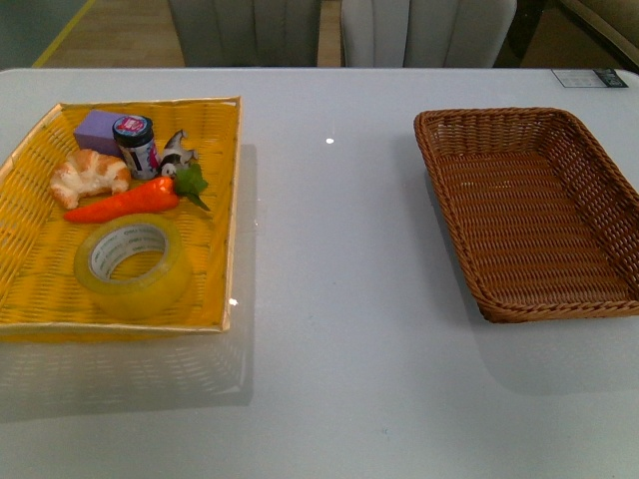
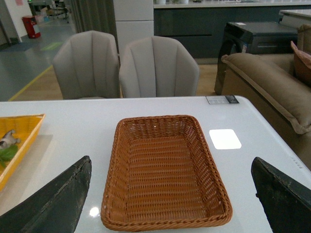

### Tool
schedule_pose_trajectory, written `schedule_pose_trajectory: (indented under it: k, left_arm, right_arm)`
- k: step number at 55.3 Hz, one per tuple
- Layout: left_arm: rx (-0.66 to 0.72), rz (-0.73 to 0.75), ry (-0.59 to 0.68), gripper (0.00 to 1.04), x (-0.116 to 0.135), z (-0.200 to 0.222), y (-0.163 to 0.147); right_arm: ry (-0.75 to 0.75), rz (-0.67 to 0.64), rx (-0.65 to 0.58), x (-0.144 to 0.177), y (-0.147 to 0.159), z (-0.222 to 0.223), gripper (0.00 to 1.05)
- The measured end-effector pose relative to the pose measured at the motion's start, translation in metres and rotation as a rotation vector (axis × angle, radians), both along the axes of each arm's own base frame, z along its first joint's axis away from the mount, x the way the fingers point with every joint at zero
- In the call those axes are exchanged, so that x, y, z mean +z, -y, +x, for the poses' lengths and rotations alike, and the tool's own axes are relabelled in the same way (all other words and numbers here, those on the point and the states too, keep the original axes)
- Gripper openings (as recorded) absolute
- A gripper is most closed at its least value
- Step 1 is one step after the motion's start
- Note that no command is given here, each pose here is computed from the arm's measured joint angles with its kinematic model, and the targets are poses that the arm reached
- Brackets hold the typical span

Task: Move tape to another basket

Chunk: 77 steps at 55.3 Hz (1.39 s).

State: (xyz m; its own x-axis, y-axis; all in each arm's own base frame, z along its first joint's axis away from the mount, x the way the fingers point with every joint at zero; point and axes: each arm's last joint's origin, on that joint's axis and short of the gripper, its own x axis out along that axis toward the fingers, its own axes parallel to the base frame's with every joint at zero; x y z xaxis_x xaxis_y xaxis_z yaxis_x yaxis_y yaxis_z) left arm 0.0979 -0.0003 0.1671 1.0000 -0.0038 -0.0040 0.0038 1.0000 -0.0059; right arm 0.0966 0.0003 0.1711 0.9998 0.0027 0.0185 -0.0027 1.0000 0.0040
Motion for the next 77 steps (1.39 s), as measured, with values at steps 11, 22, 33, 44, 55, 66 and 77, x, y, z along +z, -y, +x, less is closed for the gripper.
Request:
schedule_pose_trajectory:
  k: [11, 22, 33, 44, 55, 66, 77]
  left_arm:
    - [-0.011, 0.126, -0.386, 0.96, 0.012, 0.032, -0.011]
    - [-0.016, 0.143, -0.401, 0.96, 0.004, 0.102, -0.02]
    - [0.003, 0.025, -0.517, 0.96, -0.044, 0.181, -0.026]
    - [0.037, -0.034, -0.649, 0.96, -0.091, 0.219, -0.023]
    - [0.056, -0.064, -0.716, 0.96, -0.117, 0.245, -0.018]
    - [0.055, -0.08, -0.806, 0.96, -0.15, 0.262, -0.01]
    - [0.071, -0.11, -0.856, 0.96, -0.168, 0.267, -0.009]
  right_arm:
    - [0.001, 0.0, 0.001, 0.0, 0.0, 0.0, 0.96]
    - [0.0, 0.0, 0.001, 0.0, 0.0, 0.0, 0.96]
    - [0.0, 0.0, 0.001, 0.0, 0.0, 0.0, 0.96]
    - [0.0, 0.0, 0.001, 0.0, 0.0, 0.0, 0.96]
    - [0.0, 0.0, 0.001, 0.0, 0.0, 0.0, 0.96]
    - [0.0, 0.0, 0.001, 0.0, 0.0, 0.0, 0.96]
    - [0.0, 0.0, 0.001, 0.0, 0.0, 0.0, 0.96]
